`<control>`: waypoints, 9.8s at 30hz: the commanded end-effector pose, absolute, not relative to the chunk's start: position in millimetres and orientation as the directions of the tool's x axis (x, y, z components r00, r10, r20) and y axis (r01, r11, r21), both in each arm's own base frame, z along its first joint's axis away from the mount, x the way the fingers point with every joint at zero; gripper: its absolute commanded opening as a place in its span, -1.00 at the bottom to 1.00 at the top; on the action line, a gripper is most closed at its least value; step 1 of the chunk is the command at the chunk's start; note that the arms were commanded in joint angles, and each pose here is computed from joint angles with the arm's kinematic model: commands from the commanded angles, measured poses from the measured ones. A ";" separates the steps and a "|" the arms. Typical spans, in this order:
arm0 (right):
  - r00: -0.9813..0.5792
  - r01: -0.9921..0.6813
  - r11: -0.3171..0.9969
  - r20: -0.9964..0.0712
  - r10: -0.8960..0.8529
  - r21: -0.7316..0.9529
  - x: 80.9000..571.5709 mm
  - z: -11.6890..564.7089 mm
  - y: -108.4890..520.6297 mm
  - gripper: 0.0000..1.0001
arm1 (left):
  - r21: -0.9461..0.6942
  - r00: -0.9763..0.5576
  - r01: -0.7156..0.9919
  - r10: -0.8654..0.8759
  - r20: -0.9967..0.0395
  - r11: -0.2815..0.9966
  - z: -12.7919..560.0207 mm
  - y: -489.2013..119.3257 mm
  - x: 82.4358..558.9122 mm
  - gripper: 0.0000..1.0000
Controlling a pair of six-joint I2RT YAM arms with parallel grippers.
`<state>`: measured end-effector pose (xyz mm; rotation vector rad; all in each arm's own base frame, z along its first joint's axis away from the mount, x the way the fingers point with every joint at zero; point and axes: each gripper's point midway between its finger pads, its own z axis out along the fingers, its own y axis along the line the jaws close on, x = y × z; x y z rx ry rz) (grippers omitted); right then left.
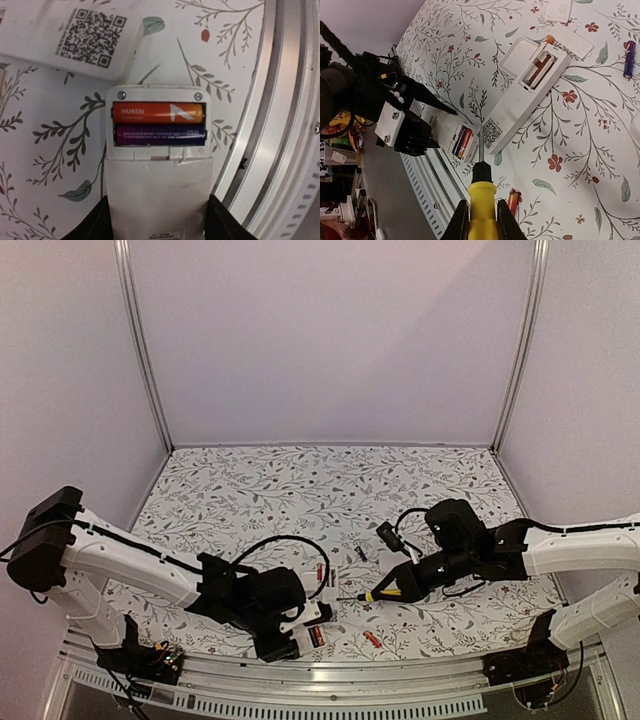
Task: Unload the batteries from the remote control
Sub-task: Pick up the remote control without the battery cover from the center of the board, then remove the battery from the remote control without the battery cover.
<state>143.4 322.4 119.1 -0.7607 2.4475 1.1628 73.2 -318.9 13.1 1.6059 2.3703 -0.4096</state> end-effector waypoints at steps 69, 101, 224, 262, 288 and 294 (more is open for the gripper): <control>-0.749 -0.619 0.314 -0.421 -0.512 0.720 90.7 75.2 318.7 -1.00 | -0.096 -0.008 0.995 0.901 -0.434 -0.038 3.9 -353.6 63.5 -0.37; -0.762 -0.617 0.384 -0.402 -0.508 0.686 92.2 58.9 305.8 -1.00 | -0.097 -0.008 0.995 0.903 -0.430 -0.037 2.2 -353.6 63.9 -0.40; -0.861 -0.484 0.492 -0.291 -0.418 0.724 90.8 90.9 303.0 -1.00 | 0.007 -0.105 0.993 0.921 -0.374 0.116 -8.1 -348.1 108.0 -0.49; -0.870 -0.331 0.261 -0.186 -0.457 0.907 54.4 102.6 332.2 -1.00 | 0.025 -0.106 0.992 0.928 -0.358 0.124 -12.0 -346.7 110.0 -0.51; -0.919 -0.369 0.572 -0.379 -0.107 0.733 127.2 108.1 292.1 -1.00 | -0.062 -0.148 0.989 0.819 -0.554 0.137 60.3 -362.3 99.3 0.72; -0.896 -0.348 0.658 -0.444 -0.024 0.668 149.6 108.3 279.6 -1.00 | -0.118 -0.236 0.971 0.749 -0.619 0.208 95.4 -358.7 98.0 0.75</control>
